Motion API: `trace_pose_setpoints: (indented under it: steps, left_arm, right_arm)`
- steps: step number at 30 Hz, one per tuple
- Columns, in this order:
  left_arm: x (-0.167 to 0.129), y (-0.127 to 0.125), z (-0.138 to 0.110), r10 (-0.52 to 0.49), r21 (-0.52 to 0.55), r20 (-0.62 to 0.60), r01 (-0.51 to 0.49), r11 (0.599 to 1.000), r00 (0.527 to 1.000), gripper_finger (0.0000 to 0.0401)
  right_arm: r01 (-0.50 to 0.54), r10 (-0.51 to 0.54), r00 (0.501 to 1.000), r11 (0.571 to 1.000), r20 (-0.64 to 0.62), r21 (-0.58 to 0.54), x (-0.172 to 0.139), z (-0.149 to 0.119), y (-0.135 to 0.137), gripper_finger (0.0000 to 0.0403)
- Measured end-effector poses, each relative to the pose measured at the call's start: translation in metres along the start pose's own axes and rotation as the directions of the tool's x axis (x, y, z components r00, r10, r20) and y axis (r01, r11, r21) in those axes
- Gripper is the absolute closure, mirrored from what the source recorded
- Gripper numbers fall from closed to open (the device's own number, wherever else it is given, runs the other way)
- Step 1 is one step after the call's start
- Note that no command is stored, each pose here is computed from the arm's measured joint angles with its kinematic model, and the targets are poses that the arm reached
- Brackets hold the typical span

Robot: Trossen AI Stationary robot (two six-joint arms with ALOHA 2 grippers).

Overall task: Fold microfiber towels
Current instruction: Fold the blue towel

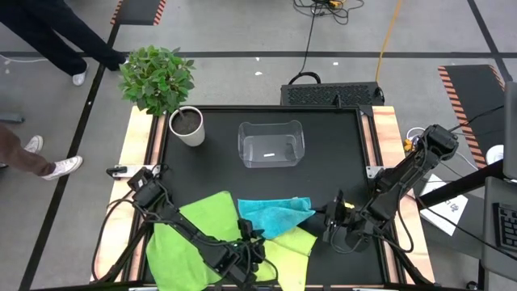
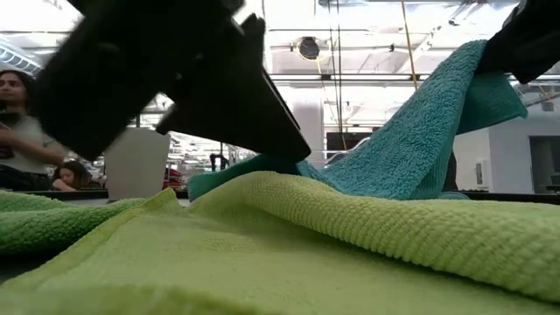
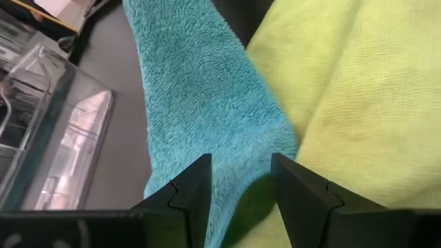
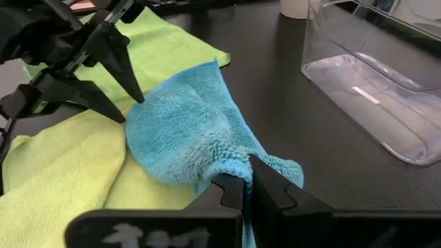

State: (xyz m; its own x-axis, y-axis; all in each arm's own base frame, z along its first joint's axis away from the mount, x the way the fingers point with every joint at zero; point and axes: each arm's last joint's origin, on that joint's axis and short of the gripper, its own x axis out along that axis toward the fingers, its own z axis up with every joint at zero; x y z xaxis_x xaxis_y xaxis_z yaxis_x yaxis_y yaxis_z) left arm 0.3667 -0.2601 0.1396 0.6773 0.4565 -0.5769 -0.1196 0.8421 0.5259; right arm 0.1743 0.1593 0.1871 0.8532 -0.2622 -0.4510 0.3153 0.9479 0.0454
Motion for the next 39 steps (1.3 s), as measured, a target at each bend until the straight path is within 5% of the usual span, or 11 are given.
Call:
trace_pose_setpoints:
  steps: [12, 20, 39]
  left_arm:
    - [0.007, 0.007, -0.007, -0.045, 0.125, -0.109, 0.058, 0.990, 0.993, 0.0249]
    - [-0.003, 0.005, -0.014, 0.035, 0.255, -0.098, -0.009, 0.967, 0.995, 0.0249]
    - [0.006, 0.003, 0.003, -0.094, 0.206, -0.035, 0.099, 0.973, 0.995, 0.0249]
  right_arm:
    - [-0.004, 0.004, 1.000, 1.000, 0.000, -0.006, 0.000, 0.001, 0.000, 0.0403]
    - [-0.011, 0.011, 1.000, 1.000, 0.006, -0.008, 0.000, 0.001, 0.001, 0.0403]
    - [-0.018, 0.018, 1.000, 1.000, 0.014, -0.015, 0.000, 0.003, 0.002, 0.0403]
